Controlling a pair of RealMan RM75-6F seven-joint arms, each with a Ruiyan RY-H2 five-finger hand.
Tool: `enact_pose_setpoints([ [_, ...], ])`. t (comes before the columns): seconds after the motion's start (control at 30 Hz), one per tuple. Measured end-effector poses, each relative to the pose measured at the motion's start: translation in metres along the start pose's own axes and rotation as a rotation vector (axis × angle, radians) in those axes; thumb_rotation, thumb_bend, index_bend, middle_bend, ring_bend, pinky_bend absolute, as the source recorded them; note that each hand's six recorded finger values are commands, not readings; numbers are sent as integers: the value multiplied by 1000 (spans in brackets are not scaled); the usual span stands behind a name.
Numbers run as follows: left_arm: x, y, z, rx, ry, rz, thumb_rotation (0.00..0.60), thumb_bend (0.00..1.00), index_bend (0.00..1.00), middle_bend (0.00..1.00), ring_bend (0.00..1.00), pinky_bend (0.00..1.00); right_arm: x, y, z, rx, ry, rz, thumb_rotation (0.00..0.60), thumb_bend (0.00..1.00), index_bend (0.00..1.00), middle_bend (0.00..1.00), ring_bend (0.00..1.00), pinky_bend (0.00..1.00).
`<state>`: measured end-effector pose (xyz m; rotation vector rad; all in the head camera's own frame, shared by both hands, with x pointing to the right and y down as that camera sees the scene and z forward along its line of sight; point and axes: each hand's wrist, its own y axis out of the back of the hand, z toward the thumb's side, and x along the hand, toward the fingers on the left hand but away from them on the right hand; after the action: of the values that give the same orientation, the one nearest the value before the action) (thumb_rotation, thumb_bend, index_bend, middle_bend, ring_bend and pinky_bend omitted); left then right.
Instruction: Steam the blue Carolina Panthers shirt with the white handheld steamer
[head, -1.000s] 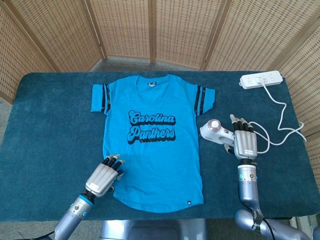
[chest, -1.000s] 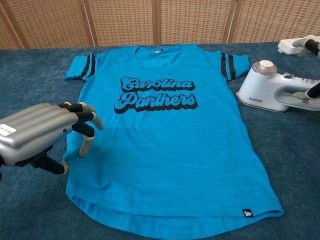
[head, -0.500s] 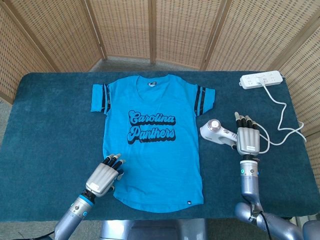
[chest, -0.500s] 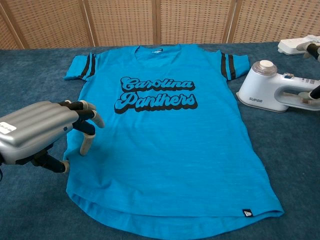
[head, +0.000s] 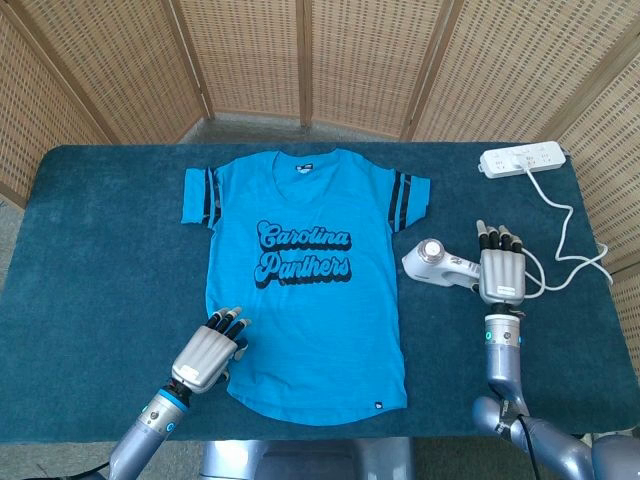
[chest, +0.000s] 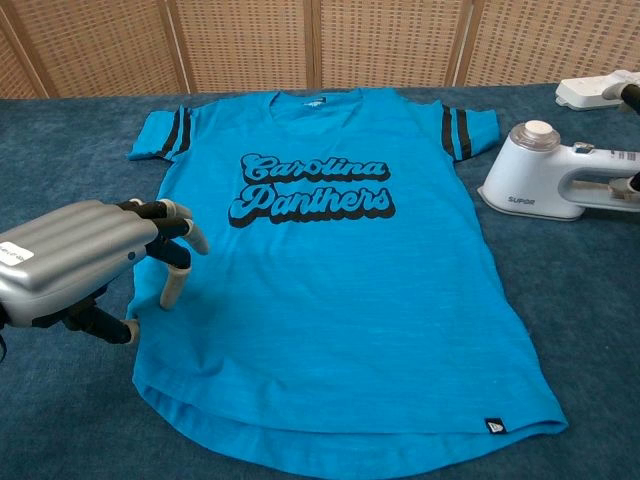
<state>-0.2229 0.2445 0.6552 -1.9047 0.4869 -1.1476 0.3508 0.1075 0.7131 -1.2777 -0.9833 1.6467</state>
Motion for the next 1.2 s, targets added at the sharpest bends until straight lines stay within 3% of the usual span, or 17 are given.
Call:
enact_pose_setpoints([
  [0.37, -2, 0, -1, 1, 8, -2, 498, 379, 609, 248, 114, 150, -16, -10, 5, 30, 8, 21, 600, 342, 145, 223, 154, 162],
  [0.77, -4, -1, -4, -7, 17, -8, 496, 380, 609, 248, 114, 150, -29, -11, 8, 44, -5, 27, 600, 362, 366, 352, 320, 246],
  [1.03, -3, -2, -3, -8, 17, -10, 499, 380, 608, 248, 114, 150, -32, -14, 8, 46, 7, 45, 600, 369, 561, 544, 521, 442],
  [1.2, -4, -2, -4, -7, 19, -10, 497, 380, 609, 248, 114, 150, -34, -14, 10, 30, 25, 58, 600, 368, 629, 626, 611, 563],
])
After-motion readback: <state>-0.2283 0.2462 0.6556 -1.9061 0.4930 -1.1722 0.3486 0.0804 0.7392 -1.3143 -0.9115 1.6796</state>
